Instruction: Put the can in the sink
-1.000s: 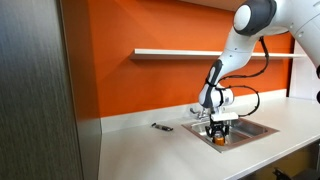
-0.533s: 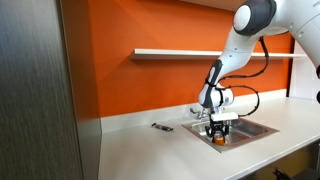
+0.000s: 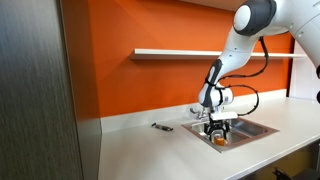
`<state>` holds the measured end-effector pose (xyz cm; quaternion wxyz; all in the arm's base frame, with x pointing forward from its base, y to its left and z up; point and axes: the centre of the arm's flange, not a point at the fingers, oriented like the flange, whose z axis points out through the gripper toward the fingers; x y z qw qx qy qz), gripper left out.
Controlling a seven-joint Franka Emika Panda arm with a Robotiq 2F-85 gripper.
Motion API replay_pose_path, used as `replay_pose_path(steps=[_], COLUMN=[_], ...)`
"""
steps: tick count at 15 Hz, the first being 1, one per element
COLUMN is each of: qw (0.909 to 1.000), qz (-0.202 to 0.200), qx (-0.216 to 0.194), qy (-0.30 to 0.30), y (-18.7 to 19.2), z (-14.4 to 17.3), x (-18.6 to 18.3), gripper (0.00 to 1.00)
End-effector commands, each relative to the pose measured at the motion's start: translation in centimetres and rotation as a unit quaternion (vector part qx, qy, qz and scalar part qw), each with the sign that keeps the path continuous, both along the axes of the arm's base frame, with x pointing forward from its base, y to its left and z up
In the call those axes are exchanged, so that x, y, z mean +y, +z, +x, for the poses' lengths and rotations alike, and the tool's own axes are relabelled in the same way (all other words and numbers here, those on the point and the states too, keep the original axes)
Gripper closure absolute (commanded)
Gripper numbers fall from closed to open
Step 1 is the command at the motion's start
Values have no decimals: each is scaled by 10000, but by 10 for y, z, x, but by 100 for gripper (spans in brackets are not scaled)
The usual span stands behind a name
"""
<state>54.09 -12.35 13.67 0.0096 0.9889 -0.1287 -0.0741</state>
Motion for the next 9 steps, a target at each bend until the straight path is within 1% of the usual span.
replay_pose_path(steps=[1,9], qw=[9999,9994], qz=[-22,-83], qx=[-108,-328], qy=[-125,-124], y=[14,44], z=[5,12], x=[-5,-6], gripper=[0,0])
